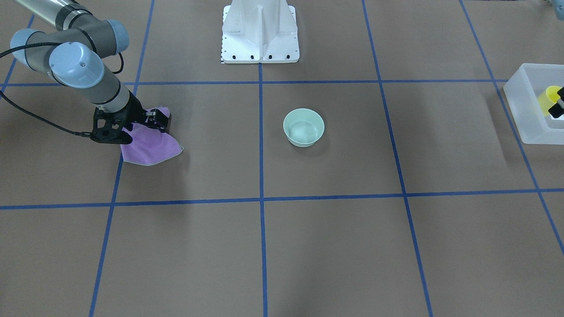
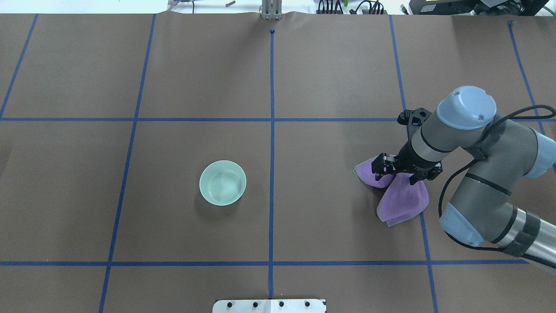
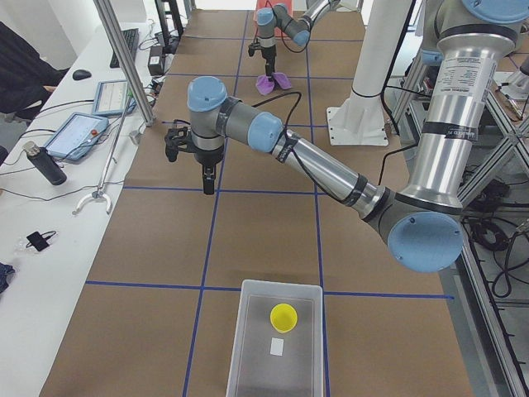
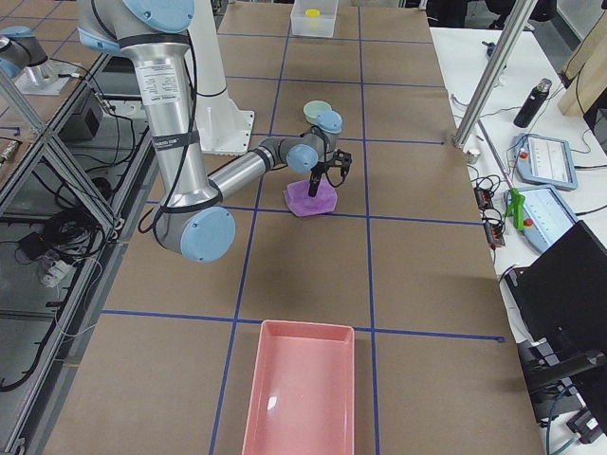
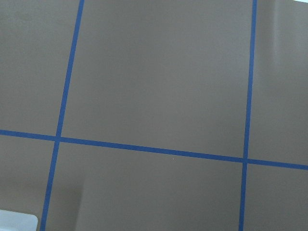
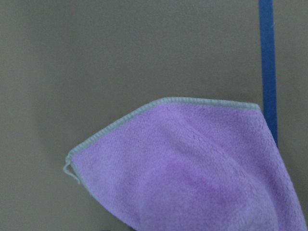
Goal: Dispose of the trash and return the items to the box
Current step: 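Lift the cloth toward the pink bin while the left gripper nears the bowl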
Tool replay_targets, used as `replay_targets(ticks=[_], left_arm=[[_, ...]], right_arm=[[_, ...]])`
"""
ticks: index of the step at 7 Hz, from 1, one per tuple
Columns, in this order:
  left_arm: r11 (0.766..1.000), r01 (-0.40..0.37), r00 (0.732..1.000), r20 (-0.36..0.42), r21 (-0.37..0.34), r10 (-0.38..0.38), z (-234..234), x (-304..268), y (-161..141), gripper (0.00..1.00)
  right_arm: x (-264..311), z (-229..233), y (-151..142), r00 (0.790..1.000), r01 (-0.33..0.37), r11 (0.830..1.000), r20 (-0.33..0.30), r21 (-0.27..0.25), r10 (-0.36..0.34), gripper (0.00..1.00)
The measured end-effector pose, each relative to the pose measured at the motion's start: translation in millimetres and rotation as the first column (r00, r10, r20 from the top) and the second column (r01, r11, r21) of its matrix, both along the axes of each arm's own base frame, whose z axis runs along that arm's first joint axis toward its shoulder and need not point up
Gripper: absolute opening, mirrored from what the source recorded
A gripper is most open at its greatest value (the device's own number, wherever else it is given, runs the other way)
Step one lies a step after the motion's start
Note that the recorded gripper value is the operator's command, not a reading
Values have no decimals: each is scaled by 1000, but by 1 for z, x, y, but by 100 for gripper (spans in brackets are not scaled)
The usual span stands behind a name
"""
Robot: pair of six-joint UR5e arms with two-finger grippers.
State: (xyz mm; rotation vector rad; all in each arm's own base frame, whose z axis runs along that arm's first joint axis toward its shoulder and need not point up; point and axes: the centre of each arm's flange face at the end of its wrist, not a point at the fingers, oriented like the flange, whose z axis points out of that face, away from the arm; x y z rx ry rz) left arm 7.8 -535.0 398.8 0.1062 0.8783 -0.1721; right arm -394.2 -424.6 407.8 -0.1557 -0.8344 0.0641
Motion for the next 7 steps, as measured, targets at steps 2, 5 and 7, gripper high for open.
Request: replay_targets(ticks=[2, 5, 7], left_arm=[[1000, 15, 1000, -14, -26, -16, -12, 13, -4, 98], [998, -9, 999, -34, -69, 6, -21, 60, -1, 98], [995, -23, 998, -56, -93, 18, -43, 124, 4, 98]], right_arm=[[6, -3, 3, 1000, -4, 1000, -5, 19, 4, 0], [52, -30, -11, 998, -67, 997, -15, 31, 67, 0], [108, -66, -16, 989, -146, 989, -3, 38, 146, 0]])
